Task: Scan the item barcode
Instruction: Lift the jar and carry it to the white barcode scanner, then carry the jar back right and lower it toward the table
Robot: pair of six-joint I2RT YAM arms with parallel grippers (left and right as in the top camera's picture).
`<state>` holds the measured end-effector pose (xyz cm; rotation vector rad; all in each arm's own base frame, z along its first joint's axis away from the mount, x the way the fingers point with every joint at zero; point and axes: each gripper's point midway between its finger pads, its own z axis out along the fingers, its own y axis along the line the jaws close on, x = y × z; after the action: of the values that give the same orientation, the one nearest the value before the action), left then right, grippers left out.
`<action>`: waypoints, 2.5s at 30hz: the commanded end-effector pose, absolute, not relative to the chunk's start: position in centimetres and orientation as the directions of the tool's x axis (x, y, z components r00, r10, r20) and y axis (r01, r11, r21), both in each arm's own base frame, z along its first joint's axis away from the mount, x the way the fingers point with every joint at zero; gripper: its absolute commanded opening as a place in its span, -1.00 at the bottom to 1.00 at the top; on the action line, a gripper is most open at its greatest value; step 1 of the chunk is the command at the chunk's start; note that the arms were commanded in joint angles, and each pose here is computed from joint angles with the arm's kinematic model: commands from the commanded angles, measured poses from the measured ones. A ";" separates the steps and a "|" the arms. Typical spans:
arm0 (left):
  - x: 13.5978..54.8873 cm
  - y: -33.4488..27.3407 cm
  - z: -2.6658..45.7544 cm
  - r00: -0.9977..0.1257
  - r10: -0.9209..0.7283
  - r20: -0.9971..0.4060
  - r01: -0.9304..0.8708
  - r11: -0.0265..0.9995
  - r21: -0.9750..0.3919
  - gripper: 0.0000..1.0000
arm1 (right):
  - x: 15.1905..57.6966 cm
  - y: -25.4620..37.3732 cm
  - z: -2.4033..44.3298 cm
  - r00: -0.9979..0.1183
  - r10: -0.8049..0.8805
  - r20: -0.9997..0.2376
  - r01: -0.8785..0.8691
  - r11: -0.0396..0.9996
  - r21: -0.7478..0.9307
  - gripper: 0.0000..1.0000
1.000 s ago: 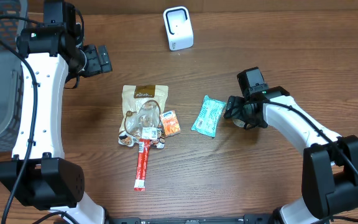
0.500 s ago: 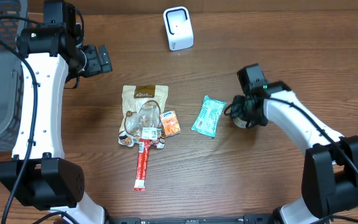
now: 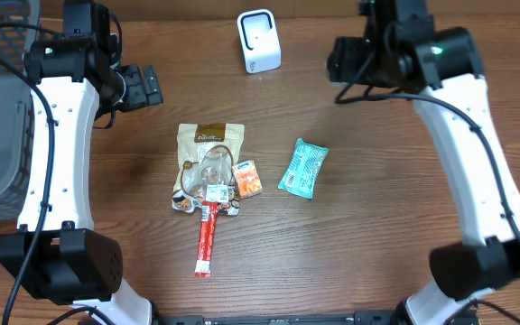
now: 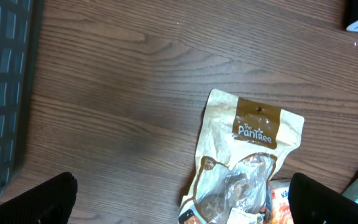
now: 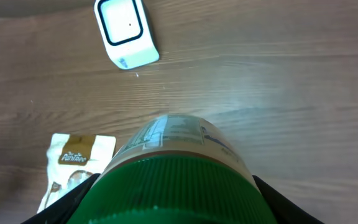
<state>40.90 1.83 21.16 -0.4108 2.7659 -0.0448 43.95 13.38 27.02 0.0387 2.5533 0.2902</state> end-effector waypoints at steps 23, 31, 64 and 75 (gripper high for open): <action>41.2 1.7 21.7 -0.897 -0.275 -0.346 -0.263 0.961 -0.082 1.00 | 66.9 26.2 20.2 -0.174 0.200 -0.964 -0.359 0.899 0.251 -0.93; 41.2 1.7 21.7 -0.897 -0.275 -0.346 -0.263 0.961 -0.083 1.00 | 67.5 26.4 18.6 -0.131 0.220 -0.967 -0.370 0.894 0.254 -0.93; 41.2 1.7 21.7 -0.897 -0.275 -0.346 -0.263 0.961 -0.082 1.00 | 47.2 8.3 31.3 -0.727 0.364 -0.582 0.103 0.896 0.432 -0.93; 41.2 1.7 21.7 -0.897 -0.275 -0.346 -0.263 0.961 -0.082 0.99 | 37.8 1.0 14.7 -0.872 0.479 -0.099 0.455 0.869 0.197 -0.93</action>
<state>40.89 1.82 21.15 -0.4113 2.7662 -0.0453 38.72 1.55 16.53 0.6869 2.8734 0.2720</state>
